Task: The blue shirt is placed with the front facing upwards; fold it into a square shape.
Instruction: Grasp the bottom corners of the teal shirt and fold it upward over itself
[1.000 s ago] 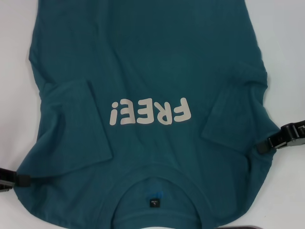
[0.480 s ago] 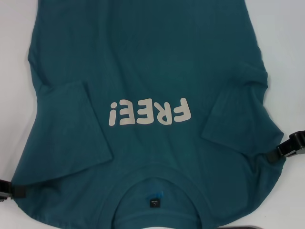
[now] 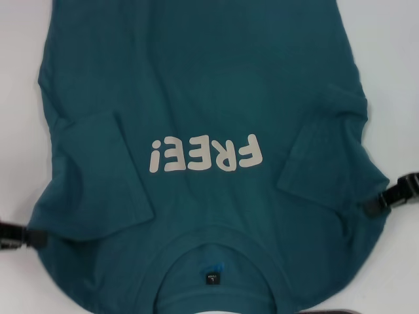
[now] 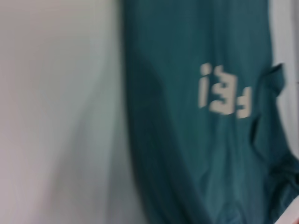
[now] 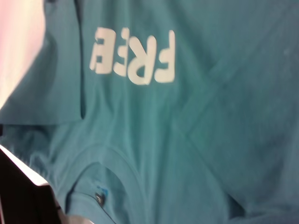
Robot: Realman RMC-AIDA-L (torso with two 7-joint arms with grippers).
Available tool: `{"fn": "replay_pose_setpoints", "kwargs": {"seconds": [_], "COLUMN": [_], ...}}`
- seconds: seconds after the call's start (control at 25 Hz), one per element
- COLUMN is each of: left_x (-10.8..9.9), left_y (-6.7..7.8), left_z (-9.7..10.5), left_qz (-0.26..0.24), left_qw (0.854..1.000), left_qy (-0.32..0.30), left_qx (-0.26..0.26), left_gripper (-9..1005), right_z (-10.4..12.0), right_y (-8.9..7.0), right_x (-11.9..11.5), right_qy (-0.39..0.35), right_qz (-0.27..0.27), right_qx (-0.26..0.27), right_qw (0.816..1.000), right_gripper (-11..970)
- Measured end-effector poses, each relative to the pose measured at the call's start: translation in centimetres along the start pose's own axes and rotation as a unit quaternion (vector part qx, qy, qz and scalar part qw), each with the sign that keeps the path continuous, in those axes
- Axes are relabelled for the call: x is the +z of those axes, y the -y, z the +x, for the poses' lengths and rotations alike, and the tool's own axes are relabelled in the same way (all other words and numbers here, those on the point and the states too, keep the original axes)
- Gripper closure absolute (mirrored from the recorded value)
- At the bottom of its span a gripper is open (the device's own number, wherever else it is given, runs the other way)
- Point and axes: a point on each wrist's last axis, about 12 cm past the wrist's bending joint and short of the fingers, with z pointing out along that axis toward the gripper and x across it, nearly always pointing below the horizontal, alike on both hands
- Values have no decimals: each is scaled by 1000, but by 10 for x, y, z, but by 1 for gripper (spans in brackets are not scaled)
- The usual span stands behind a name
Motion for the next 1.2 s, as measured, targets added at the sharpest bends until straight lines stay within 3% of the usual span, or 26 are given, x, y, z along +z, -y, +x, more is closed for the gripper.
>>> {"fn": "replay_pose_setpoints", "kwargs": {"seconds": [0.2, 0.4, 0.76, 1.0, 1.2], "left_x": [2, 9, 40, 49, 50], "left_y": [15, 31, 66, 76, 71], "left_z": [-37, -85, -152, -164, -158], "left_qz": [14, -7, -44, -65, -64], "left_qw": [999, 998, 990, 987, 986], "left_qy": [20, 55, 128, 134, 137], "left_qx": [25, 25, 49, 67, 66], "left_gripper": [959, 958, 957, 956, 955], "right_z": [-14, -34, -76, -84, -80], "right_y": [-8, -14, -28, -25, -26], "right_x": [-15, -30, -37, -39, -31], "right_qy": [43, 94, 190, 214, 199], "right_qz": [-24, -24, -19, 0, -12], "right_qx": [-25, -43, -54, -42, -38], "right_qw": [998, 994, 980, 976, 979], "right_gripper": [944, 944, 944, 944, 944]}}
